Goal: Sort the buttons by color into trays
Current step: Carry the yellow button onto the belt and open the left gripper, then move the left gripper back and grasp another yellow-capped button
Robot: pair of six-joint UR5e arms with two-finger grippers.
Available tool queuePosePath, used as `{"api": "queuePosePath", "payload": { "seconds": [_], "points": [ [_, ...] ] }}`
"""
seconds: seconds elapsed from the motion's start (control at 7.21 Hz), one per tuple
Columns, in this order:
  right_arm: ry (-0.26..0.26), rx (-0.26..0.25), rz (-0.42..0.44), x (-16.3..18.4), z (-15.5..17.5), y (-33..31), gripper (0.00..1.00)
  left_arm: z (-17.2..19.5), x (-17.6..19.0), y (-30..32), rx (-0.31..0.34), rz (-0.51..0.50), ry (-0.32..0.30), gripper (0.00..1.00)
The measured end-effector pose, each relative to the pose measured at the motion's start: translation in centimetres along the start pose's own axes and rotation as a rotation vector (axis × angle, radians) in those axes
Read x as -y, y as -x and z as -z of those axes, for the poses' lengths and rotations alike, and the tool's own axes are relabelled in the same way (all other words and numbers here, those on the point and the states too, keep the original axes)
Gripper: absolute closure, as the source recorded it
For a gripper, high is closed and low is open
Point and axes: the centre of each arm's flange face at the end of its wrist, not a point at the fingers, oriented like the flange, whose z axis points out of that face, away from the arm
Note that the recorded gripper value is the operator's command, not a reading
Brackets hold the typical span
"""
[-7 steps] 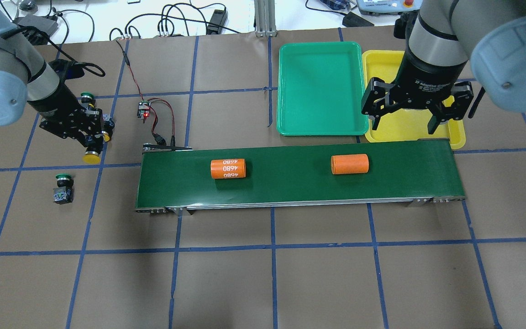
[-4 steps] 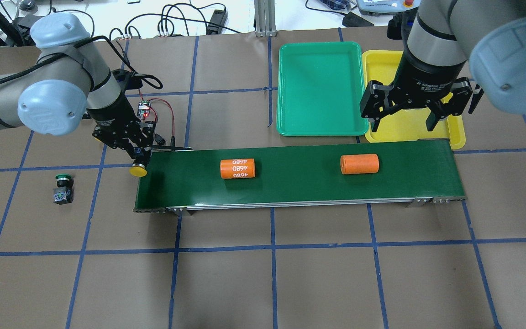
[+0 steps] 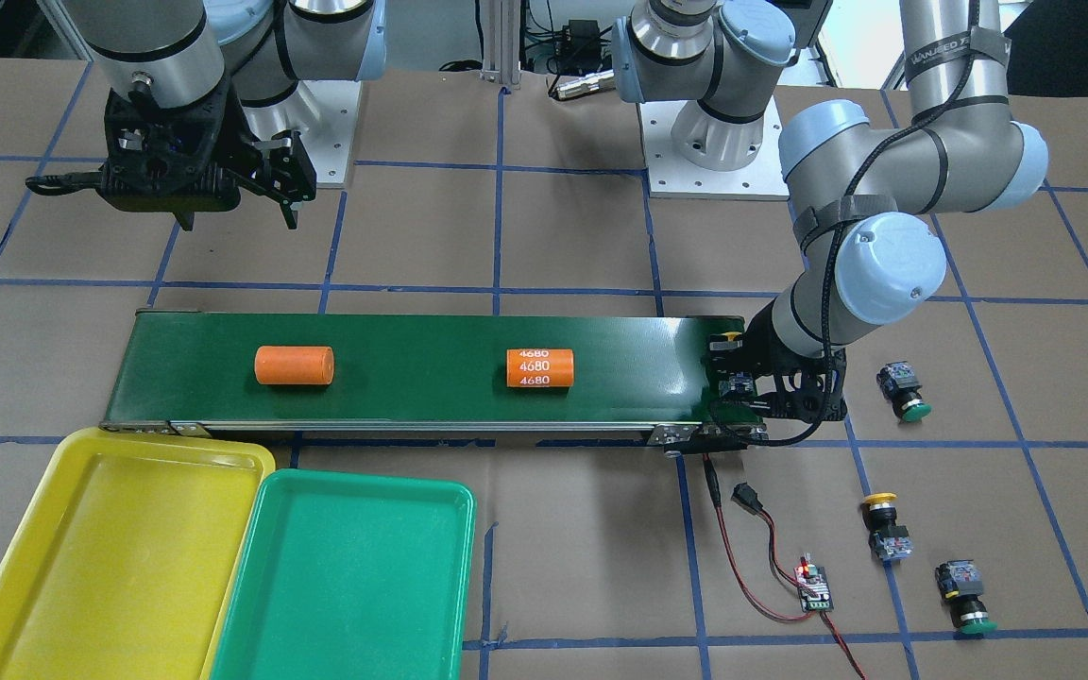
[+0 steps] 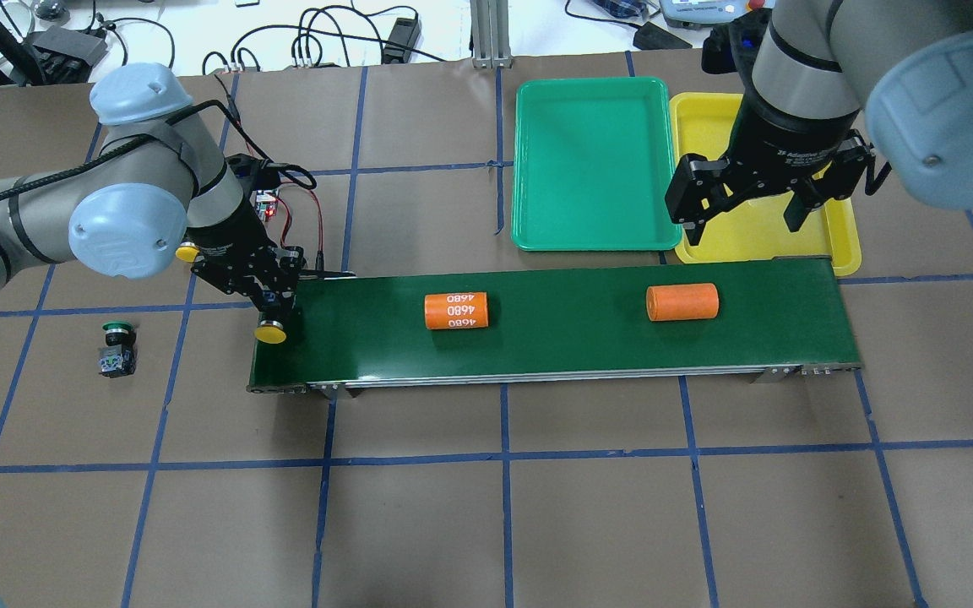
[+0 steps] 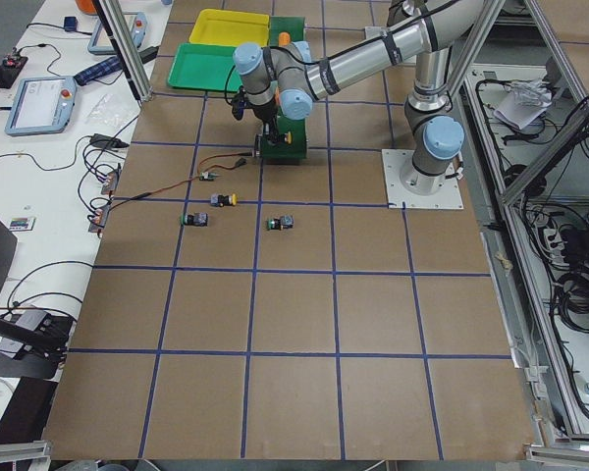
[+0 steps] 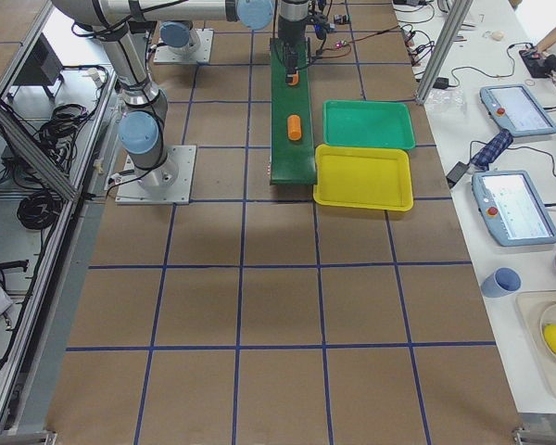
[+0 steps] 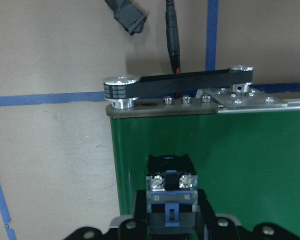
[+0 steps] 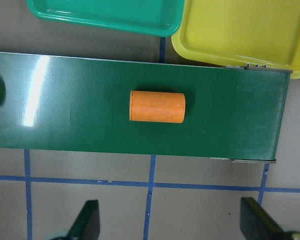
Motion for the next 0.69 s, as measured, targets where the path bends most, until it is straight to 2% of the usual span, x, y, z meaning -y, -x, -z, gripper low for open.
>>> {"api": "queuePosePath", "payload": {
  "seconds": [0.14,0.42,0.69],
  "points": [
    [0.002,0.001,0.001,0.0,-0.1,0.0,0.00,-0.2,-0.1,0.0,-0.001,0.000,0.003,0.00],
    [0.005,0.005,0.001,0.1,-0.2,0.0,0.00,-0.1,-0.6,-0.1,0.001,0.002,0.002,0.00],
    [0.008,0.008,0.001,0.1,-0.3,0.1,0.00,2.2,-0.4,0.1,0.009,0.008,-0.047,0.00]
  ]
}}
